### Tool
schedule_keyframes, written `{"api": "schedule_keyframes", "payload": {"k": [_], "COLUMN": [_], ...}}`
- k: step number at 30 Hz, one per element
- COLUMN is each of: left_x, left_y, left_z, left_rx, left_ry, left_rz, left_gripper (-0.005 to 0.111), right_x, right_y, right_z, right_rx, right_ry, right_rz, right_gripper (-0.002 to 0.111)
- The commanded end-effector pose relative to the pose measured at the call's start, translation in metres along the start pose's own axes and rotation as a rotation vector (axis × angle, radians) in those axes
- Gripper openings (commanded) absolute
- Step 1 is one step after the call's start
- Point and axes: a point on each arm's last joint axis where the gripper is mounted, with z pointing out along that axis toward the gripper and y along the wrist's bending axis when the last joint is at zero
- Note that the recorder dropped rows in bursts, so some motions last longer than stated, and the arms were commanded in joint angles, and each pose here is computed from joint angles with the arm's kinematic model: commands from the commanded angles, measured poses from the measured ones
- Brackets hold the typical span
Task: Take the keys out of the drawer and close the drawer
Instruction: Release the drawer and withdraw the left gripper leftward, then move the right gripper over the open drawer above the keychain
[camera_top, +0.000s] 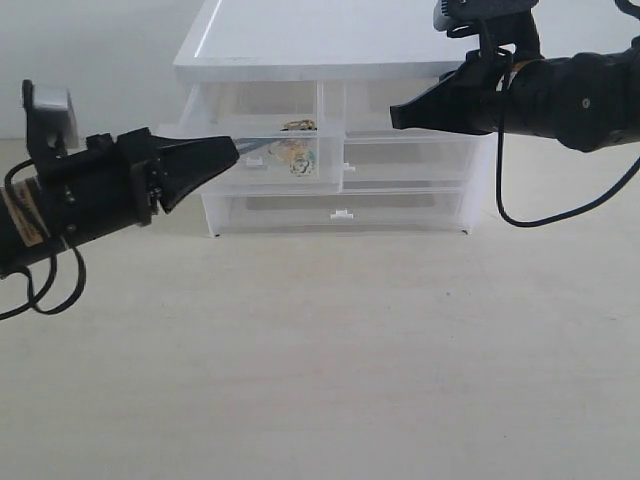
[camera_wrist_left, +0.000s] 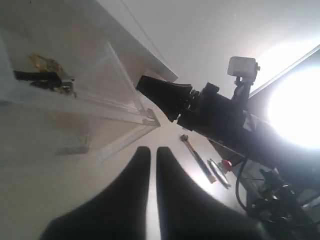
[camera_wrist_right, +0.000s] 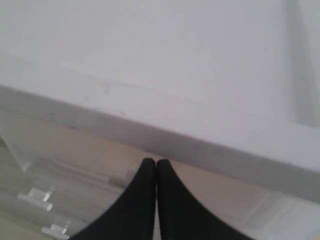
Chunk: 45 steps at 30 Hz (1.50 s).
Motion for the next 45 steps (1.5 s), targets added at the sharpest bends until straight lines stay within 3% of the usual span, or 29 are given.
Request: {"api": "schedule_keyframes", "payload": {"k": [1, 5, 7, 11, 13, 19, 28, 31, 38, 45], "left_x": [-0.002, 0.000, 0.003, 0.006, 0.007, 0.006, 0.005, 0.005, 0.005, 0.005], "left_y": [-0.001, -0.003, -0.005, -0.013, -0.015, -0.010, -0.003, -0.003, -0.003, -0.003], "left_z": [-0.032, -0.055, -0.061, -0.067, -0.069, -0.075, -0.087, -0.087, -0.087, -0.087], "left_rx": [-0.098, -0.164, -0.174, -0.171, -0.175, -0.263, -0.339, -0.341, -0.341, -0.342], "left_ry": [-0.051, -0.087, -0.091, -0.094, -0.105, -0.091, -0.134, -0.141, -0.140, -0.139], "left_rz": [0.115, 0.152, 0.160, 0.197, 0.201, 0.222, 0.245, 0.250, 0.252, 0.261], "left_gripper": [0.004, 0.004, 0.004, 0.004, 0.004, 0.004, 0.004, 0.004, 0.004, 0.004], "right_x": [-0.025, -0.024, -0.022, -0.021, -0.019, -0.020, -0.052, -0.068, -0.096, -0.126], "right_y": [-0.006, -0.005, -0.005, -0.005, -0.005, -0.005, -0.002, 0.008, 0.034, 0.063], "right_z": [-0.003, -0.004, -0.004, -0.004, -0.004, -0.012, -0.065, -0.075, -0.089, -0.091], "right_rx": [0.025, 0.022, 0.020, 0.018, 0.019, 0.010, -0.020, -0.060, -0.150, -0.339], "right_ry": [-0.174, -0.148, -0.128, -0.113, -0.100, -0.032, 0.032, 0.104, 0.157, 0.335], "right_rz": [0.016, 0.016, 0.018, 0.039, 0.065, 0.068, 0.061, 0.020, -0.035, -0.080], "right_gripper": [0.000, 0.007, 0.018, 0.054, 0.063, 0.063, 0.061, 0.055, 0.056, 0.056]}}
